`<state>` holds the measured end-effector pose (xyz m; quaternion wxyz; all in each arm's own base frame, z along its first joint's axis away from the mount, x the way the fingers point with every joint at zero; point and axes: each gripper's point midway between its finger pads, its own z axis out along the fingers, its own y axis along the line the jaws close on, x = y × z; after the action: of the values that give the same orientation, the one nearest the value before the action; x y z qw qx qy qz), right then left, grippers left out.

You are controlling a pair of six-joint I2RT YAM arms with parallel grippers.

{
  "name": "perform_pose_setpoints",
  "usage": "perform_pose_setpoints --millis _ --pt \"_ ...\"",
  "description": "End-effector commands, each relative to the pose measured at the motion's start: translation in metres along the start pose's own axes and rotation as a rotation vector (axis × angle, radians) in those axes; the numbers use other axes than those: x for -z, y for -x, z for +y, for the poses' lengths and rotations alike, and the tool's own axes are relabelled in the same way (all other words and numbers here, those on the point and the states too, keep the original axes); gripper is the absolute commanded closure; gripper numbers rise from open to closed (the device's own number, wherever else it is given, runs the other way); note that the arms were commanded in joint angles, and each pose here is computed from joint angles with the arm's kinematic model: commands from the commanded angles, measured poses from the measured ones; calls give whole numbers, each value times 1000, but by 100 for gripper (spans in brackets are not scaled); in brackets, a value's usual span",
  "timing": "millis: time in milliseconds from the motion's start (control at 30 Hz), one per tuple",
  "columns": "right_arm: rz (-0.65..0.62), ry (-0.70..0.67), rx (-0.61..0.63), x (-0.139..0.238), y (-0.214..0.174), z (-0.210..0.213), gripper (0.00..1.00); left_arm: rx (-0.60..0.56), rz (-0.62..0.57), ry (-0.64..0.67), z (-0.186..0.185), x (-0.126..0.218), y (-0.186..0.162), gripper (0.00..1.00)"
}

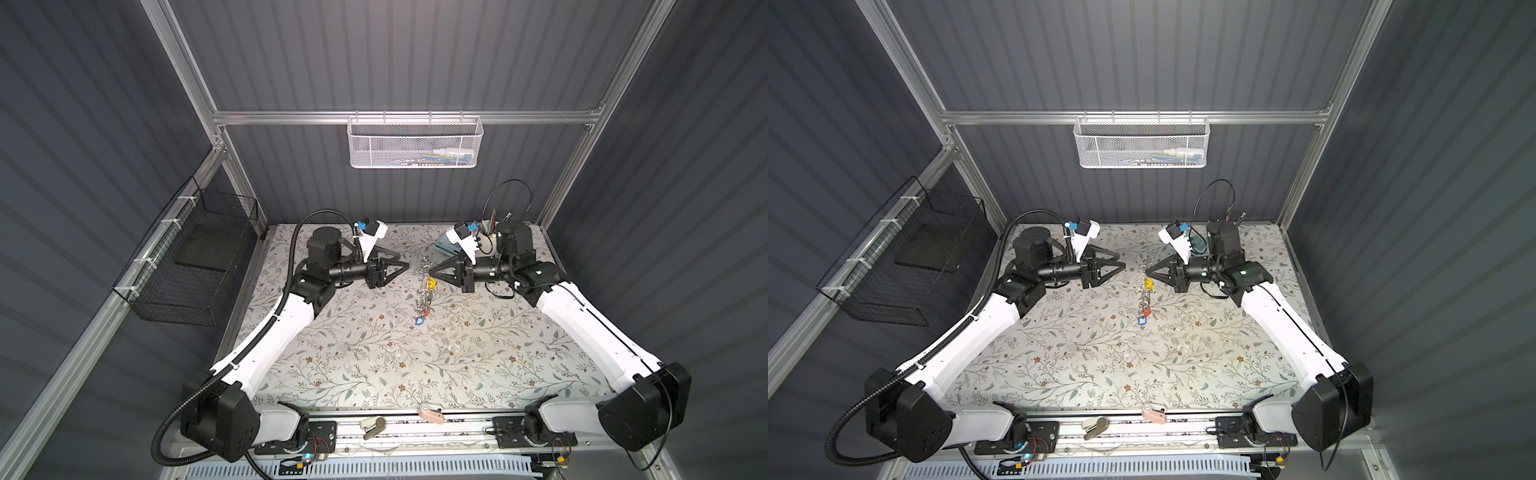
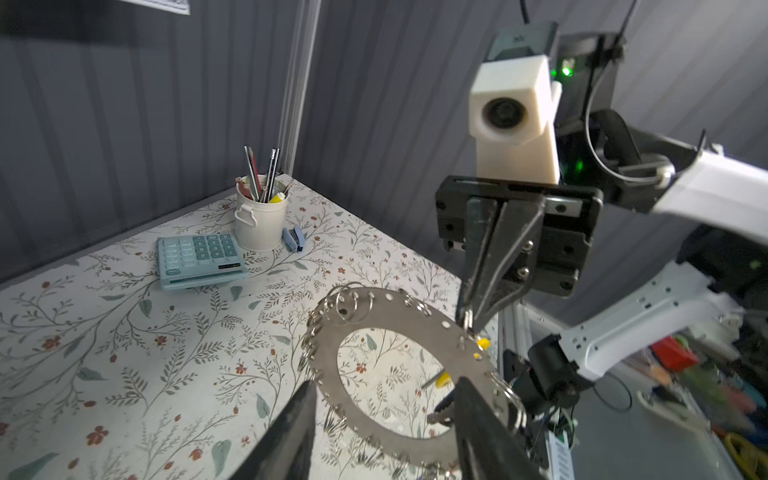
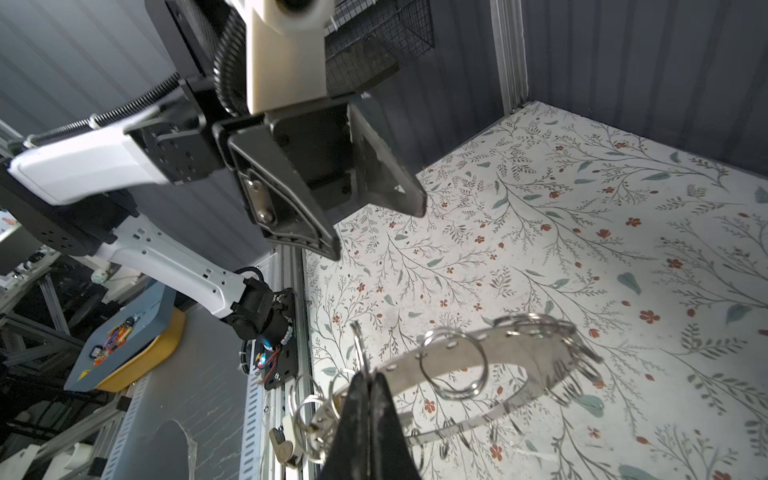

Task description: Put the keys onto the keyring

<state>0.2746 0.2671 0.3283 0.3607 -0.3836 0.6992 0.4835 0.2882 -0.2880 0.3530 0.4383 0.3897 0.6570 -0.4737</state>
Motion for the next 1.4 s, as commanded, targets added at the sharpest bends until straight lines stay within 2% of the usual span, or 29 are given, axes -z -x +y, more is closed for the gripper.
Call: perform_pose_setpoints --millis 0,133,300,667,833,1367 --pt "33 4 74 3 1 11 100 -92 127 -133 -25 2 -14 44" --pt "57 9 112 4 -1 16 100 -128 187 -180 -25 -1 -6 44" --pt "71 21 114 1 -3 19 100 -95 216 -221 -18 -12 2 47" --pt "69 41 120 -3 -6 18 100 -88 308 -292 -37 -32 -11 53" --pt "68 45 123 -4 -6 18 100 -91 315 -298 -40 -35 -12 57" --pt "60 47 123 -4 -5 18 100 -88 347 -288 -39 -41 -18 78"
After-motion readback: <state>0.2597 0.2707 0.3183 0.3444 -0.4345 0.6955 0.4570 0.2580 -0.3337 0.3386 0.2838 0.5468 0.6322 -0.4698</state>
